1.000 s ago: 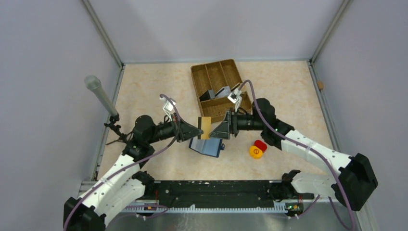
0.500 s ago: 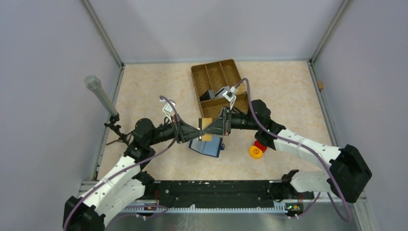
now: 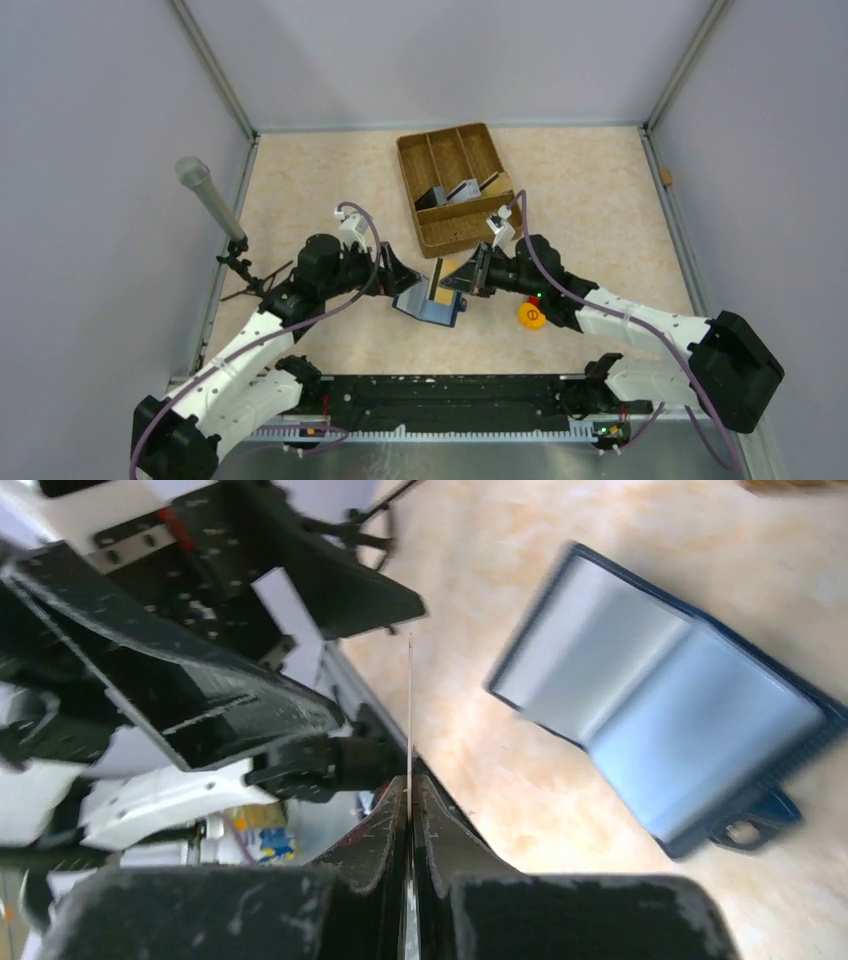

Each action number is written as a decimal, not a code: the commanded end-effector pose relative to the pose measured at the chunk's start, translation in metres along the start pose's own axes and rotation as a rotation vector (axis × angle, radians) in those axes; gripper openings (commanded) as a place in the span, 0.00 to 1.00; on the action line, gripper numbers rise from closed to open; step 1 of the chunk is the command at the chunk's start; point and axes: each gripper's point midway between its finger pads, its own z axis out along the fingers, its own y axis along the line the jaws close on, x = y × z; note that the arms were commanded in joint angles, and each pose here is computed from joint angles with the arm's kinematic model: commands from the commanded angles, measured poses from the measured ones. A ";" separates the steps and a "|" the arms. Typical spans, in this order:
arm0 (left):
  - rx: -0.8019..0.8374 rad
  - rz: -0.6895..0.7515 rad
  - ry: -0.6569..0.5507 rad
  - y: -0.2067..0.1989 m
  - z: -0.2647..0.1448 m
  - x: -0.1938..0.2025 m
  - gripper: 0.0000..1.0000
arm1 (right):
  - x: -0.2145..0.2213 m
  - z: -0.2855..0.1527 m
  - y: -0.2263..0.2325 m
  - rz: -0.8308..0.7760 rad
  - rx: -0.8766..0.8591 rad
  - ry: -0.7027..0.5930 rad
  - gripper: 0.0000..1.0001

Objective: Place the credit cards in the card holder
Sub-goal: Insert the credit card into the card holder.

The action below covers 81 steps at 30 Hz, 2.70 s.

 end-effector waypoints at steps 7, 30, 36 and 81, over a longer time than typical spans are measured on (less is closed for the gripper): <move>-0.302 0.072 0.144 0.046 0.027 0.026 0.99 | 0.019 0.003 -0.069 0.186 0.311 -0.054 0.00; 0.084 0.002 -0.076 -0.056 0.026 -0.005 0.99 | 0.012 -0.004 -0.009 -0.038 -0.082 -0.048 0.00; 0.145 -0.028 -0.015 -0.065 0.024 0.005 0.99 | 0.007 -0.020 0.018 -0.111 -0.195 -0.080 0.00; -0.150 -0.133 -0.031 -0.001 0.010 0.013 0.00 | 0.014 -0.048 -0.117 -0.035 0.678 -0.194 0.65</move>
